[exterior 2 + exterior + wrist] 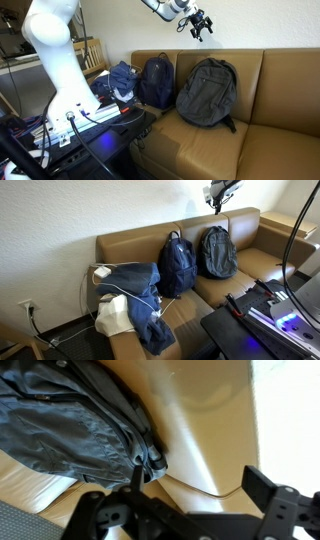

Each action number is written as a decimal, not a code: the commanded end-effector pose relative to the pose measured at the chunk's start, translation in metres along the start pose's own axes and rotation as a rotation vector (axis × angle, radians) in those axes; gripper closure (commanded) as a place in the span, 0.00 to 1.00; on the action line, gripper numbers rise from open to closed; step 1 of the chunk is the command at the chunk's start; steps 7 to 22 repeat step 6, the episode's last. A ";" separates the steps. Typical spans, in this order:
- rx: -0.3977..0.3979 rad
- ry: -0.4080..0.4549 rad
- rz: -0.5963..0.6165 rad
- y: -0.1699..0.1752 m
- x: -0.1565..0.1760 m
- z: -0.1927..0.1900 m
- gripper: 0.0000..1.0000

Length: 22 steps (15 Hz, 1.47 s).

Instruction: Move the gray backpack to the right of the couch

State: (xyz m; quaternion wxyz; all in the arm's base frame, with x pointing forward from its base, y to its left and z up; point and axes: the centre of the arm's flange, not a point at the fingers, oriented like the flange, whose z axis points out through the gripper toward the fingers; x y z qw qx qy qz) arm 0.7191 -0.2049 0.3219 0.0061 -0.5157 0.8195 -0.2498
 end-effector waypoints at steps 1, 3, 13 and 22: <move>-0.042 -0.149 -0.119 0.044 0.038 -0.070 0.00; -0.036 -0.222 -0.193 0.057 0.048 -0.099 0.00; -0.006 -0.208 -0.203 0.027 0.033 -0.095 0.00; -0.006 -0.208 -0.203 0.027 0.033 -0.095 0.00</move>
